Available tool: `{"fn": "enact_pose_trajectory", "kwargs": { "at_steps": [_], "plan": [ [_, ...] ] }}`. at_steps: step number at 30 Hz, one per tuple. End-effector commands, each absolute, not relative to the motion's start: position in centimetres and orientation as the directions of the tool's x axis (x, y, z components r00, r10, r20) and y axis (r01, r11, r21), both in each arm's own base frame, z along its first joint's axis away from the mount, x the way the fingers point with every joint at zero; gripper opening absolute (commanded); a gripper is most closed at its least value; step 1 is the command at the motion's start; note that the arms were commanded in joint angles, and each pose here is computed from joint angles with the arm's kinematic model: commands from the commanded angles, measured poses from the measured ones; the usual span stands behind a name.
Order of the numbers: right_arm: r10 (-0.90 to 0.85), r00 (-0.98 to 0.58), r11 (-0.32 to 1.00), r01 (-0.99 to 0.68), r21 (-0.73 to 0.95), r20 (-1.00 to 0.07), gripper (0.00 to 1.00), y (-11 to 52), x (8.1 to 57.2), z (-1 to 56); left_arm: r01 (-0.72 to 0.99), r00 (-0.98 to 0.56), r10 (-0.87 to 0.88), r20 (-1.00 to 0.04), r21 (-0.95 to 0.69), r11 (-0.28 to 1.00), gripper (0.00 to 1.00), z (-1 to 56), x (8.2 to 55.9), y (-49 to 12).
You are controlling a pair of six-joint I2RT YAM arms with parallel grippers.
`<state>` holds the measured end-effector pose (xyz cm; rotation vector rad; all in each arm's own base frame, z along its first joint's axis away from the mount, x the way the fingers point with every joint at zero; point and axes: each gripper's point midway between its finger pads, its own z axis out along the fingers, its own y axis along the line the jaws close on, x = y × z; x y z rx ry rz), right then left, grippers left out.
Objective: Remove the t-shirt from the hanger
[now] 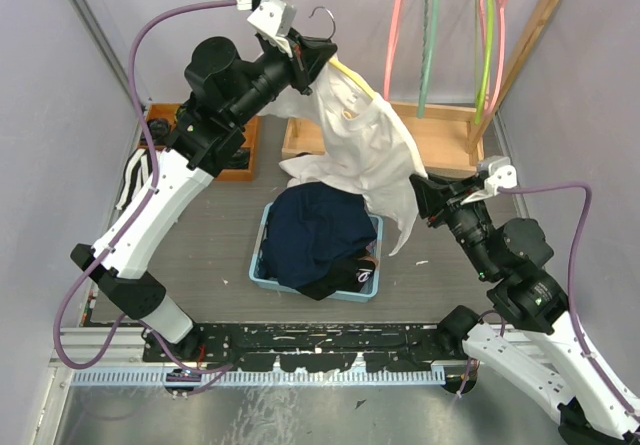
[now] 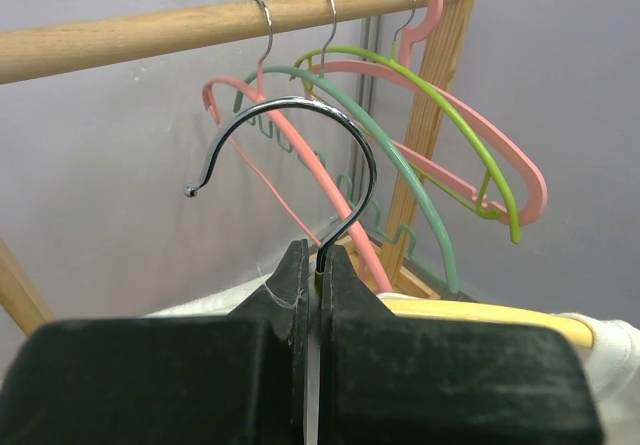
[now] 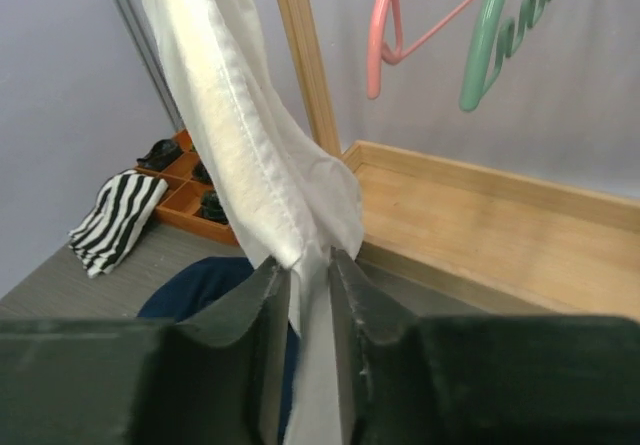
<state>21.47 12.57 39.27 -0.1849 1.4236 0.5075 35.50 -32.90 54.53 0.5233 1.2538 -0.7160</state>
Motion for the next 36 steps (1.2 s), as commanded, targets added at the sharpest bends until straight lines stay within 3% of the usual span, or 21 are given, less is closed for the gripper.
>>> {"fn": "enact_pose_trajectory", "kwargs": {
  "at_steps": [1,3,9,16,24,26,30,33,36],
  "plan": [
    [0.254,0.044,0.881,-0.423,0.212,-0.966,0.18,12.3,21.4,38.5,0.717,0.257,-0.285,-0.924,-0.015,0.697,0.0,59.9,33.9,-30.7],
    [0.253,0.018,0.878,-0.424,0.222,-0.967,0.08,12.6,21.5,37.3,0.711,0.26,-0.287,-0.922,-0.018,0.703,0.0,60.1,34.0,-30.5],
    [0.263,-0.071,0.868,-0.418,0.268,-0.962,0.01,13.5,22.0,33.4,0.687,0.263,-0.299,-0.917,-0.04,0.725,0.0,61.1,34.4,-29.7],
    [0.278,-0.161,0.863,-0.391,0.32,-0.947,0.01,14.6,23.0,28.6,0.679,0.274,-0.311,-0.91,-0.046,0.733,0.0,62.0,33.9,-28.9],
    [0.271,-0.16,0.866,-0.39,0.313,-0.949,0.01,14.8,23.3,28.0,0.676,0.283,-0.31,-0.907,-0.041,0.736,0.0,62.2,33.1,-28.1],
    [0.266,-0.141,0.868,-0.395,0.3,-0.954,0.11,14.7,23.3,28.9,0.681,0.279,-0.306,-0.91,-0.038,0.732,0.0,62.0,32.9,-28.0],
    [0.253,-0.085,0.858,-0.441,0.264,-0.964,0.45,14.7,22.7,31.2,0.7,0.255,-0.288,-0.923,-0.03,0.714,0.0,61.2,32.6,-28.5],
    [0.261,-0.036,0.841,-0.481,0.246,-0.965,0.53,14.7,22.0,33.0,0.712,0.228,-0.27,-0.935,-0.029,0.702,0.0,60.2,32.7,-28.9],
    [0.281,0.021,0.831,-0.506,0.232,-0.96,0.54,14.3,21.3,34.9,0.715,0.207,-0.25,-0.946,-0.028,0.698,0.0,59.1,32.9,-29.3]
  ]
}}
